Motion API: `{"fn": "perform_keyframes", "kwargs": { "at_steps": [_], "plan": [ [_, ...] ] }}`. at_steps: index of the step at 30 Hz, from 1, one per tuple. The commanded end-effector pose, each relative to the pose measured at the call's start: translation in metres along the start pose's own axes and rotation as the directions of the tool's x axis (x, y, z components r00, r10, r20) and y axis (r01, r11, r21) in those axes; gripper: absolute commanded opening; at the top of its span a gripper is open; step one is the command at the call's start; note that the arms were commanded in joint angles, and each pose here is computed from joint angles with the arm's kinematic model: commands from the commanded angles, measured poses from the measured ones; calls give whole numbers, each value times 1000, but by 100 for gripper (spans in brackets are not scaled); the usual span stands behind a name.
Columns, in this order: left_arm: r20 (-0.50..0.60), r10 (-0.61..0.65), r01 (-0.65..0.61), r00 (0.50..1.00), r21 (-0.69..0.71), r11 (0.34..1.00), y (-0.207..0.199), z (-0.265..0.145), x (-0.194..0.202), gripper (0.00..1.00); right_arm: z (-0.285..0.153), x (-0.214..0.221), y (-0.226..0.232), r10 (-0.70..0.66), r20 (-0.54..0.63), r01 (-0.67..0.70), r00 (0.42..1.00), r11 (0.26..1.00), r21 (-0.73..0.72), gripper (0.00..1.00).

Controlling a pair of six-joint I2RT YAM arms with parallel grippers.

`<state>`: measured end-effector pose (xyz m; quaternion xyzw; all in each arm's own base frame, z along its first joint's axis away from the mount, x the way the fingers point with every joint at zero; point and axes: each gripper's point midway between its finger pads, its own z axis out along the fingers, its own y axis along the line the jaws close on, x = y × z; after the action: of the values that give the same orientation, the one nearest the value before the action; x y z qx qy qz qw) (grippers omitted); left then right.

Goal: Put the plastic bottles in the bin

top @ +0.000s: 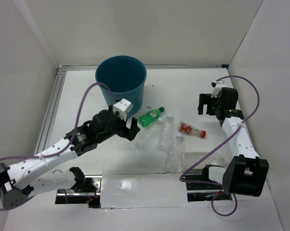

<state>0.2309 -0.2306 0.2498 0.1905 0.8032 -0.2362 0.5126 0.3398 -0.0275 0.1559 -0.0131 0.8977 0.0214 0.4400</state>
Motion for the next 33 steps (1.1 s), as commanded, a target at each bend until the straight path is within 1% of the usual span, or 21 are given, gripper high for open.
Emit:
{"fn": "perform_keyframes", "kwargs": {
  "at_steps": [1,3,6,8,10,12,14,16,17,18,19,20,21,22,23,24,26,29,31,32,33],
  "plan": [
    [-116,95,-97,989,-17,995,-14,18,24,99,-11,-16,-2,-17,36,17,999,1000,7,100],
    [-118,101,-104,988,-15,994,-17,22,26,99,-12,-11,-2,-27,14,27,1000,1000,5,100],
    [-129,112,-114,985,-7,993,-21,36,31,99,-14,-10,-3,-99,1,99,995,995,-8,100],
    [-124,131,-132,984,-4,991,-23,42,25,96,-15,-7,-5,-125,-10,125,992,992,-1,100],
    [-154,148,-151,977,-7,988,-24,53,31,94,-11,3,-16,-112,-62,114,992,993,41,100],
    [-159,161,-165,974,-17,986,-23,60,31,92,-12,6,-21,-116,-75,121,990,991,57,100],
    [-186,167,-178,968,-42,983,-20,69,38,91,-13,6,-22,-136,-76,140,988,989,56,100],
    [-179,147,-162,973,-75,984,-15,76,34,86,-11,22,-27,-120,-101,124,988,992,35,98],
    [-209,147,-168,967,-89,982,-10,83,42,83,-12,19,-23,-127,-81,127,989,992,3,83],
    [-219,141,-168,966,-112,979,-6,86,46,80,-11,24,-22,-105,-91,106,990,994,2,9],
    [-225,133,-162,965,-115,980,-7,90,47,80,-11,24,-22,-105,-91,105,990,994,2,4],
    [-233,129,-161,964,-126,979,-4,94,48,80,-12,24,-20,-99,-84,98,992,995,-16,13],
    [-260,133,-171,956,-129,977,-2,103,59,82,-11,23,-18,-98,-81,97,992,995,-26,47],
    [-266,127,-164,955,-121,979,-3,108,59,85,-11,23,-17,-98,-79,96,992,995,-35,67],
    [-293,141,-175,946,-91,980,-7,112,68,87,-12,18,-14,-109,-65,106,992,993,-53,79],
    [-320,144,-178,936,-80,981,-9,120,76,87,-12,18,-14,-109,-64,106,992,993,-53,84],
    [-361,159,-188,919,-47,981,-14,126,83,91,-10,23,-14,-105,-83,100,991,993,-58,88],
    [-453,166,-193,876,-13,981,-17,137,112,98,-12,21,-12,-115,-81,110,990,992,-68,90],
    [-506,167,-191,846,4,982,-20,137,132,98,-12,20,-11,-115,-78,109,990,991,-78,93],
    [-515,157,-178,843,9,984,-22,140,135,98,-12,20,-11,-115,-78,109,990,991,-78,93],
    [-544,166,-189,823,13,982,-23,141,147,98,-12,20,-9,-115,-75,108,991,990,-88,94]
  ]
}}
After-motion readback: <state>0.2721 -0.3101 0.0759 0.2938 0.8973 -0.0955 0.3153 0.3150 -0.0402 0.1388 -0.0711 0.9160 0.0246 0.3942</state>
